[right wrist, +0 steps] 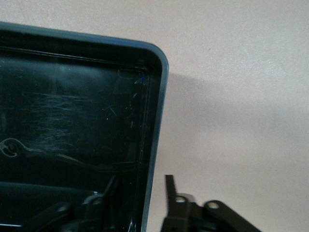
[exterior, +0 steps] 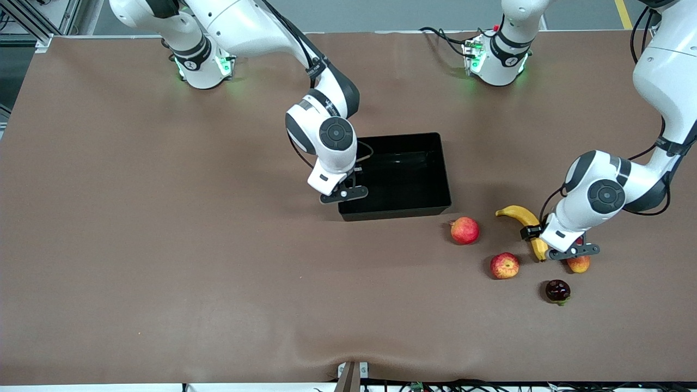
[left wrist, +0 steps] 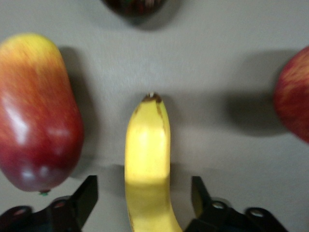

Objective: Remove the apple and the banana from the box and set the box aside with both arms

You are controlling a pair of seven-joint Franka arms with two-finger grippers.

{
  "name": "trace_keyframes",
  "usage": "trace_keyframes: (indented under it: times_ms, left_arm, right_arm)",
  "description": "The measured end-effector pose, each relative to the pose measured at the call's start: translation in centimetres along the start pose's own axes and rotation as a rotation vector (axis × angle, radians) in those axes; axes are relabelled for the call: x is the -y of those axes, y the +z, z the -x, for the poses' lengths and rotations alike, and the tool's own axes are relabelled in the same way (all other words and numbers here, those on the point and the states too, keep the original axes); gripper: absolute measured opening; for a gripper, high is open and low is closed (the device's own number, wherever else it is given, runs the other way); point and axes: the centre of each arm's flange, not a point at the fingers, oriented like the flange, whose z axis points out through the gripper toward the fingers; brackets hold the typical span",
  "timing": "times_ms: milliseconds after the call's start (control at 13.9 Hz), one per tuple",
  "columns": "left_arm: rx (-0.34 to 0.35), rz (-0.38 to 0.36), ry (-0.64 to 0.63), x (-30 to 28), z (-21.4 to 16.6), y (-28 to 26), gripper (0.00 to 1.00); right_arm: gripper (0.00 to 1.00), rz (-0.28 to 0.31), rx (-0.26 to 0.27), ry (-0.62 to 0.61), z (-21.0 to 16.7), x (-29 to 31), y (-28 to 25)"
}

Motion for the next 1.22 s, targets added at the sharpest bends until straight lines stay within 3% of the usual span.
trace_keyframes:
  times_ms: [72, 215, 359, 645, 932, 1219]
  left_arm:
    - [-0.007, -0.008, 0.003, -0.3, -0.4, -1.2, 1.0]
    - [0.005, -0.056, 0.01, -1.2, -1.4, -4.9, 1.0]
    - [0.029, -0.085, -0.025, -2.0, -2.7, -10.2, 1.0]
    - [0.064, -0.088, -0.059, -1.3, -4.8, -20.9, 1.0]
    - [0.095, -0.109, -0.038, -1.7, -4.1, -27.1, 1.0]
    - [0.093, -0.151, 0.012, -3.3, -2.1, -31.2, 1.0]
  right_arm:
    - [0.26, 0.001, 0.001, 0.002, 0.0, 0.0, 0.0]
    - [0.06, 0.006, 0.011, 0.041, 0.1, 0.0, 0.0]
    - [0.06, 0.025, 0.041, 0.06, 0.9, 0.2, -0.5]
    - [0.06, 0.032, 0.039, 0.139, -0.4, -2.6, -2.9]
    - [0.06, 0.0, 0.02, 0.256, -6.5, -15.5, -6.1]
    - [0.06, -0.025, 0.028, 0.269, -9.0, -30.0, -10.2]
